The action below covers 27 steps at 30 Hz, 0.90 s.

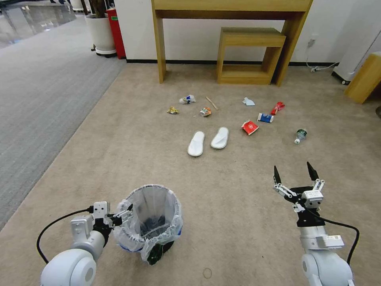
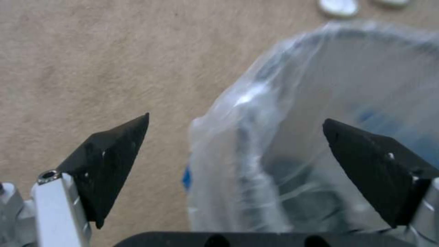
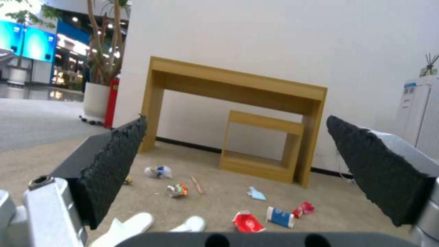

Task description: Pick up the trash bin and place the garbage on the floor into it.

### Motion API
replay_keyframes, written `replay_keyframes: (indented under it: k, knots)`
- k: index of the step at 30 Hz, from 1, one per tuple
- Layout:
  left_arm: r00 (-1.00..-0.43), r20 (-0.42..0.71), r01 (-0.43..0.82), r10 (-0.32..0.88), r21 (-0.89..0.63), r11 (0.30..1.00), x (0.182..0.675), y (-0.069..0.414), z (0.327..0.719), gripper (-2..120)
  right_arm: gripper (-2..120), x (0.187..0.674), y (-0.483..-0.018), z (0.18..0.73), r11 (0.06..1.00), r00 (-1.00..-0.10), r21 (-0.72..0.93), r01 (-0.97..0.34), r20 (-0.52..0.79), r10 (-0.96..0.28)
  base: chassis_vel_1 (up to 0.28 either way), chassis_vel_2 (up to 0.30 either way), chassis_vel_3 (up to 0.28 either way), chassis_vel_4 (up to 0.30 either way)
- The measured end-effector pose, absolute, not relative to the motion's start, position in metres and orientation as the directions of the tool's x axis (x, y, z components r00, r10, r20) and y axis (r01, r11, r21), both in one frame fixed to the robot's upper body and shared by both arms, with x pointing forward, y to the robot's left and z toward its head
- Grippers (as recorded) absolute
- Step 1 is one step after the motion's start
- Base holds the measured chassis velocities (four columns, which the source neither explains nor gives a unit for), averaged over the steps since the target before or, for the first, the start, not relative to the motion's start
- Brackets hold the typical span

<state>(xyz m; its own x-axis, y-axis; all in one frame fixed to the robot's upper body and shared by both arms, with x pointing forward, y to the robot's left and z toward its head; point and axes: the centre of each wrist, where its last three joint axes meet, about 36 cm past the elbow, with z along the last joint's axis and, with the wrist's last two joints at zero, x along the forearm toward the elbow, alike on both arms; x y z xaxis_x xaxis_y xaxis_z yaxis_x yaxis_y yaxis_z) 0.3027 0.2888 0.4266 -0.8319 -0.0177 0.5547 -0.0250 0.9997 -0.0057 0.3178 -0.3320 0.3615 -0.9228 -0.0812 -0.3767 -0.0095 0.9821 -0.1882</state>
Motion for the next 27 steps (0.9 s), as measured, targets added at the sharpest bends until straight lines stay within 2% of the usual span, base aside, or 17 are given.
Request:
replay_keyframes:
  k: [5, 13, 23, 27]
  knots:
    - [-0.808, 0.588, 0.004, -0.032, 0.060, 0.998, 0.308, 0.290, 0.410, 100, 100, 0.319, -0.331, 0.361, 0.982, -0.924, -0.190, -0.010, -0.374, -0.082, 0.000, 0.000, 0.000, 0.000]
    - [-0.807, 0.589, -0.021, -0.044, 0.047, 0.999, 0.315, 0.291, 0.409, 100, 100, 0.319, -0.330, 0.357, 0.981, -0.927, -0.193, -0.013, -0.365, -0.084, 0.000, 0.000, 0.000, 0.000]
    - [-0.769, 0.634, -0.082, -0.080, 0.027, 0.996, 0.317, 0.281, 0.412, 100, 100, 0.321, -0.329, 0.357, 0.981, -0.927, -0.194, -0.013, -0.367, -0.084, 0.000, 0.000, 0.000, 0.000]
    - [-0.765, 0.639, -0.081, -0.078, 0.025, 0.996, 0.316, 0.280, 0.412, 94, 100, 0.321, -0.329, 0.357, 0.981, -0.927, -0.194, -0.012, -0.367, -0.084, 0.000, 0.000, 0.000, 0.000]
